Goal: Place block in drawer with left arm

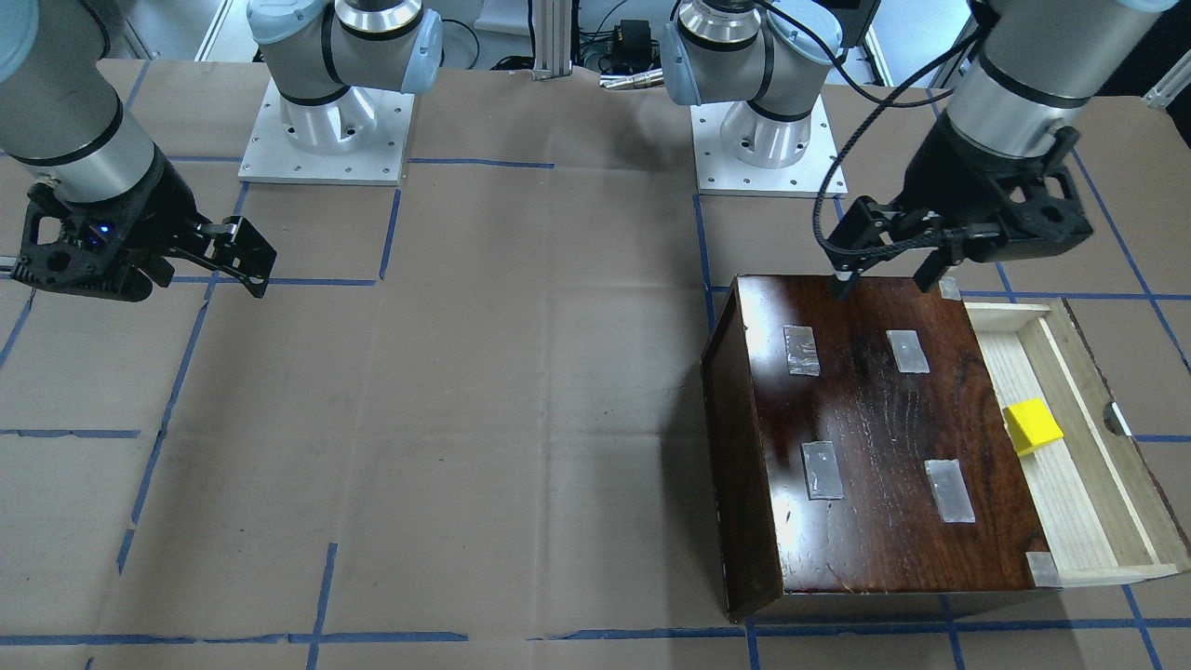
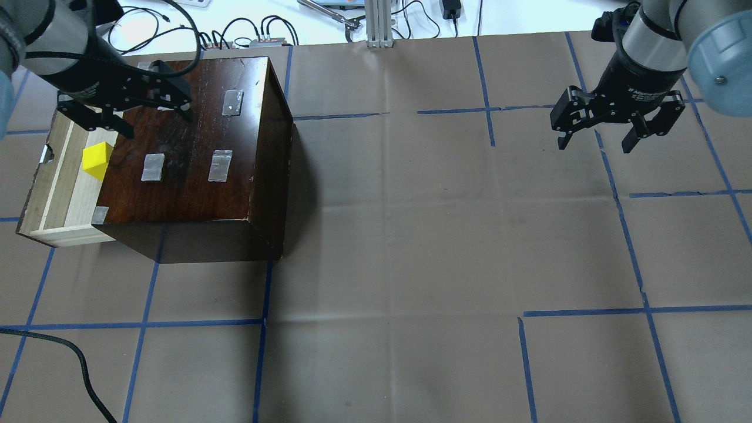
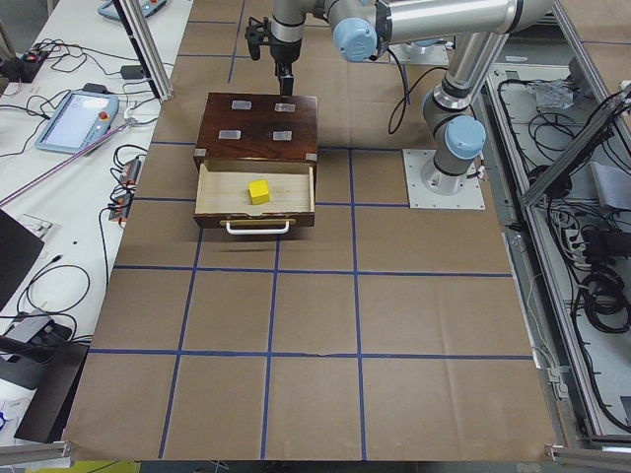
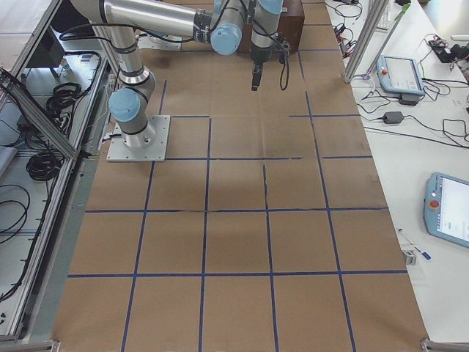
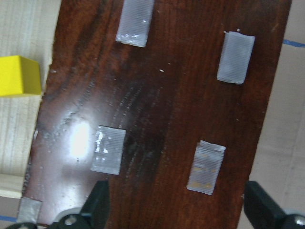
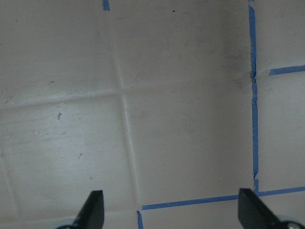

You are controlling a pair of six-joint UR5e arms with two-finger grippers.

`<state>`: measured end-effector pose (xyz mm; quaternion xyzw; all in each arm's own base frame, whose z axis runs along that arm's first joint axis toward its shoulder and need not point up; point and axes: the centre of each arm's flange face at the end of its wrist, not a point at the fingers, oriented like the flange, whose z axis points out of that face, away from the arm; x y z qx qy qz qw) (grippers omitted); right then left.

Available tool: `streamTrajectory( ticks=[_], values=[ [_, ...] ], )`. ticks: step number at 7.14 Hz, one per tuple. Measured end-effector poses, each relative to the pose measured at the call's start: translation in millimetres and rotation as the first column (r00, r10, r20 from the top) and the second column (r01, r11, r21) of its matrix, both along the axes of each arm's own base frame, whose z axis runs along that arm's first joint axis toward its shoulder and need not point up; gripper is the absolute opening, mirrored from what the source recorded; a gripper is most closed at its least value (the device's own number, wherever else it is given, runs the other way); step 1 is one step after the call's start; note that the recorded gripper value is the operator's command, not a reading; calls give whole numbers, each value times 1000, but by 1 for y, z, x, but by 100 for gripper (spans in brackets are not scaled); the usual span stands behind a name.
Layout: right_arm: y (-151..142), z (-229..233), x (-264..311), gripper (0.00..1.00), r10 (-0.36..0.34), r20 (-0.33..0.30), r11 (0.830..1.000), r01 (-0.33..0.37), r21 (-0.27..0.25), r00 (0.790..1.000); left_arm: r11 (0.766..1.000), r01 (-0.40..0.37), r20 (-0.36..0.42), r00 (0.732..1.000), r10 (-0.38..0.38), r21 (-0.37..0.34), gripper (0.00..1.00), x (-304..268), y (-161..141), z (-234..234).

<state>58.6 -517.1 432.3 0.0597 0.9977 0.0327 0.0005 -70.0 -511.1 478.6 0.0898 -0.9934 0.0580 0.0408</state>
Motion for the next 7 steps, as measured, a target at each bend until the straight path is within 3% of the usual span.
streamTrajectory(
  ticks=[3,7],
  values=[
    [0,0,0,100,0,0,1000,0,0,1000,995,85,44,995,-87,53,98,-57,20,-13],
    [0,0,0,100,0,0,1000,0,0,1000,979,173,64,982,-180,108,96,-60,25,-22]
  ],
)
